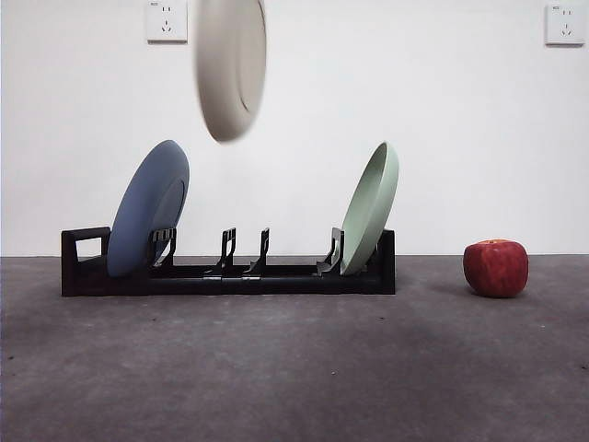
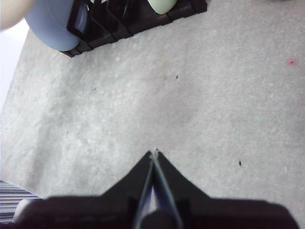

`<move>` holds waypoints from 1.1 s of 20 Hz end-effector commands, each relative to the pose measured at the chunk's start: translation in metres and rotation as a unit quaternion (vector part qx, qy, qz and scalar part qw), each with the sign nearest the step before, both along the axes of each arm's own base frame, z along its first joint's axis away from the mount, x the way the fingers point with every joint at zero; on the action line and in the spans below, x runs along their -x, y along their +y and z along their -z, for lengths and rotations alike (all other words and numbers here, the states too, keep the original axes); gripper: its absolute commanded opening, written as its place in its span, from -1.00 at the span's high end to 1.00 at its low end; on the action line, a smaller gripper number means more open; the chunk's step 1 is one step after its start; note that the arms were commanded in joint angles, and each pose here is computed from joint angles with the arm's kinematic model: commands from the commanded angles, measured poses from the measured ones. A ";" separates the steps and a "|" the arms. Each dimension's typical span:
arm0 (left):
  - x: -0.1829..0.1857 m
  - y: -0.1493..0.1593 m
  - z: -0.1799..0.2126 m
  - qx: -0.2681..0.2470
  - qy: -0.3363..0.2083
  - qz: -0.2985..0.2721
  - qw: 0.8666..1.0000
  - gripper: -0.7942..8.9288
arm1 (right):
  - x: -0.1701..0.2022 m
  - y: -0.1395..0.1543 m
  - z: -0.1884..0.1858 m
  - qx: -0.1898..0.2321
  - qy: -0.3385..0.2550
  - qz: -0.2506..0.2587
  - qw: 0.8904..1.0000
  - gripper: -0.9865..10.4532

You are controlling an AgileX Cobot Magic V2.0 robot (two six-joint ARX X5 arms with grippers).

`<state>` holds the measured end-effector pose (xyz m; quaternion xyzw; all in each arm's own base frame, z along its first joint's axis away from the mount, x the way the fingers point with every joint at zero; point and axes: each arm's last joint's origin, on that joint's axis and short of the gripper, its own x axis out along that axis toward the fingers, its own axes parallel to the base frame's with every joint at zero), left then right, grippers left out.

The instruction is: Take the yellow plate from the plate rack,put the plate on the table,take the apple from the table,put the apple in the plate

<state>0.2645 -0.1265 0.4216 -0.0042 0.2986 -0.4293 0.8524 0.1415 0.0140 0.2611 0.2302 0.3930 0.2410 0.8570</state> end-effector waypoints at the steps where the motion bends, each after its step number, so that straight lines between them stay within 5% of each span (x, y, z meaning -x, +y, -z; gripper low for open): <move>1: 0.033 0.006 -0.018 -0.020 -0.043 0.042 0.998 0.85 | 0.000 0.000 -0.002 0.006 -0.007 -0.001 1.000 0.83; 6: 0.093 0.013 -0.029 -0.068 -0.052 0.106 0.991 0.85 | -0.002 0.000 0.000 0.010 0.001 0.003 1.000 0.83; 8: 0.112 0.007 -0.024 -0.111 -0.043 0.142 0.983 0.85 | -0.002 0.000 0.001 0.010 0.004 0.003 1.000 0.83; 13: 0.138 -0.022 -0.008 -0.125 -0.044 0.247 0.960 0.85 | -0.002 0.000 0.001 0.010 0.003 0.003 1.000 0.83; 18: 0.139 -0.056 0.056 -0.228 -0.066 0.233 0.943 0.85 | -0.002 0.000 0.000 0.011 0.001 0.004 1.000 0.83; 22: 0.131 -0.080 0.105 -0.352 -0.069 0.198 0.912 0.85 | -0.003 -0.001 0.001 0.021 0.000 0.013 1.000 0.83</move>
